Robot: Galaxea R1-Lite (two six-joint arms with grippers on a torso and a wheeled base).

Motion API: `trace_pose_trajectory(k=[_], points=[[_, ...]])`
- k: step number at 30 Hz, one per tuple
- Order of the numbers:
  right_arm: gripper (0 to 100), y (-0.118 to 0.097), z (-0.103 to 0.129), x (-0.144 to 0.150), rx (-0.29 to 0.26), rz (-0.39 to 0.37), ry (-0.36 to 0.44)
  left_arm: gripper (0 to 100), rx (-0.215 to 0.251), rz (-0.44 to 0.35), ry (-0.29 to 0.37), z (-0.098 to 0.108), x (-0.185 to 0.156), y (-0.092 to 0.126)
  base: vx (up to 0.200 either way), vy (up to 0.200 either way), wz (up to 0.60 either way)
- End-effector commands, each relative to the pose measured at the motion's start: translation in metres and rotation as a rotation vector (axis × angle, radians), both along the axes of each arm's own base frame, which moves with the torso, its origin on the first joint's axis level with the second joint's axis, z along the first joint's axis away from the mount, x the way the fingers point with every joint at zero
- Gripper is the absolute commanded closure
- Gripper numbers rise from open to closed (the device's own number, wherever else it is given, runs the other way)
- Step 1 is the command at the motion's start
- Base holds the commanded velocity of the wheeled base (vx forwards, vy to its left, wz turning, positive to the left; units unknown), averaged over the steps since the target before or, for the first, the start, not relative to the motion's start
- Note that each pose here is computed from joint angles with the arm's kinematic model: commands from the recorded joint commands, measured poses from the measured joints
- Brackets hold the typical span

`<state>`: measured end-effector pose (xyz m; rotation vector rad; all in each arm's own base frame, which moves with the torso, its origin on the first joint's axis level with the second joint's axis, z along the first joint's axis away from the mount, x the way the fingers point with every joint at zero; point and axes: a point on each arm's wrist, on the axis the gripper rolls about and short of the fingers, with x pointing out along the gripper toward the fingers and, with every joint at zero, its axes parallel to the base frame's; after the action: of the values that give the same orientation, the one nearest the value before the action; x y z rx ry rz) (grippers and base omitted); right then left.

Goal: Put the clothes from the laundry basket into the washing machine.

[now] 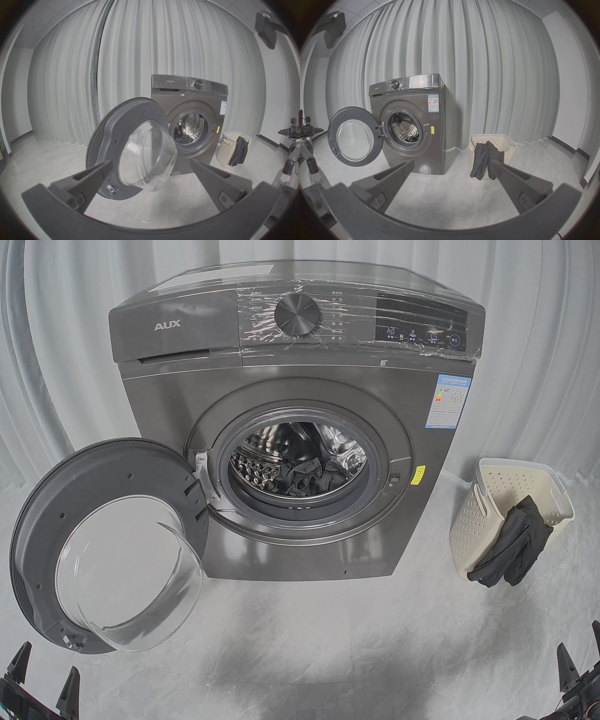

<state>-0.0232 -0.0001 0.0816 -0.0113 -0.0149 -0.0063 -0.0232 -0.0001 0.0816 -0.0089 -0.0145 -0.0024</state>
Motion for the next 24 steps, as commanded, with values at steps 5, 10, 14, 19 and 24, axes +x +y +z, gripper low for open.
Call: trace_pose_trajectory(k=[5,10,14,19,24], points=[[0,-0.0002,-0.0051,0.0004,0.004,-0.003,0.004,0,0.000,-0.005,0.014,-0.0059,0.0002,-0.0001,0.000,-0.200,0.00],[0,-0.0001,-0.0051,0.0004,0.005,-0.001,0.004,0,0.006,-0.005,0.016,-0.0063,0.0004,-0.0001,0.000,-0.200,0.00],[0,-0.0002,-0.0051,0.0004,0.005,-0.003,0.004,0,0.009,-0.005,0.016,-0.0061,0.0002,-0.0001,0.000,-0.200,0.00],[0,-0.0002,-0.0051,0.0004,0.005,-0.003,0.004,0,0.009,-0.004,0.016,-0.0063,0.0004,-0.0001,0.000,-0.200,0.00],[0,-0.0002,-0.0051,0.0004,0.005,-0.003,0.004,0,0.007,-0.002,0.016,-0.0063,0.0004,0.0000,0.000,-0.200,0.00]])
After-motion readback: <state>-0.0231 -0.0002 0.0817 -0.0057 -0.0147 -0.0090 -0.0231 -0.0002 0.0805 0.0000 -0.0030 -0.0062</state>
